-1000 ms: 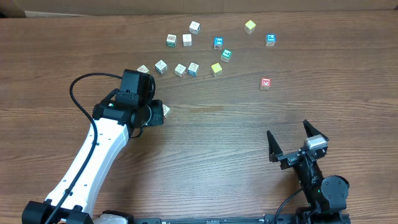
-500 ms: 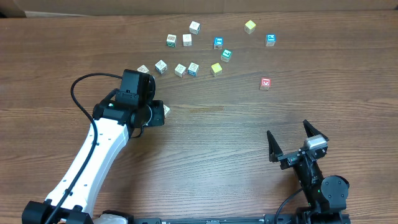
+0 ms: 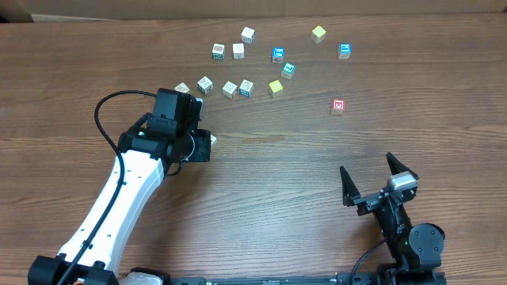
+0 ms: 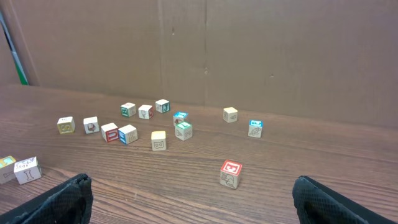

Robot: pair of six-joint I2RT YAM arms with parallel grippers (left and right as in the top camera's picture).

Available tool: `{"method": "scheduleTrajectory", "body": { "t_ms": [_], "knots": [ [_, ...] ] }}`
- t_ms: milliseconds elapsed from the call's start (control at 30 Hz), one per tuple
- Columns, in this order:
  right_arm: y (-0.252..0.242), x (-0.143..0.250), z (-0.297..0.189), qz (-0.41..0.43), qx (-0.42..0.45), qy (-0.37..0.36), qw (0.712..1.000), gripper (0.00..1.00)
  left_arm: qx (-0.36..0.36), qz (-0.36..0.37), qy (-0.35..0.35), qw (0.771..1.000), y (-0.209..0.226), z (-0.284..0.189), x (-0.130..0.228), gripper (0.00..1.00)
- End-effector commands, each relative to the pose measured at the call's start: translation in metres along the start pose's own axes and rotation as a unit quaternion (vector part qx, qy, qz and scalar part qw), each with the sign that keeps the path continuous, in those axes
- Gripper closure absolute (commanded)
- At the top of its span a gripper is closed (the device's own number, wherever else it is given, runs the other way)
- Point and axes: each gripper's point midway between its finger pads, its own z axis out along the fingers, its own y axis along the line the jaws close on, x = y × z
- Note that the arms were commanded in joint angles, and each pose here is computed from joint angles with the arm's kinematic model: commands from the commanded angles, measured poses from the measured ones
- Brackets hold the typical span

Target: Form a circle

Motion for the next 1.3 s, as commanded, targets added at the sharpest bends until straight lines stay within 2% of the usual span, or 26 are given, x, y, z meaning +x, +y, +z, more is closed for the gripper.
{"method": "scheduleTrajectory", "body": {
  "t_ms": [0,167,267,500,1267],
  "knots": [
    [-0.0005,0.0018,0.0001,-0.001,0.001,-0.001,1.000,0.00,0.000,0.009,0.005,1.000,0.0006,0.0033,0.0032,0.77],
    [-0.0005,0.0018,0.0001,-0.001,0.001,-0.001,1.000,0.00,0.001,0.009,0.005,1.000,0.0006,0.0033,0.0032,0.68],
    [-0.0005,0.0018,0.0001,-0.001,0.001,-0.001,1.000,0.00,0.001,0.009,0.005,1.000,0.0006,0.0033,0.0032,0.82],
    [-0.0005,0.0018,0.0001,-0.001,0.001,-0.001,1.000,0.00,0.002,0.013,0.008,1.000,0.0000,0.0033,0.0046,0.95],
    [-0.0005,0.0018,0.0001,-0.001,0.001,-0.001,1.000,0.00,0.011,-0.002,0.001,1.000,-0.0035,0.0033,0.0010,0.96]
  ]
}}
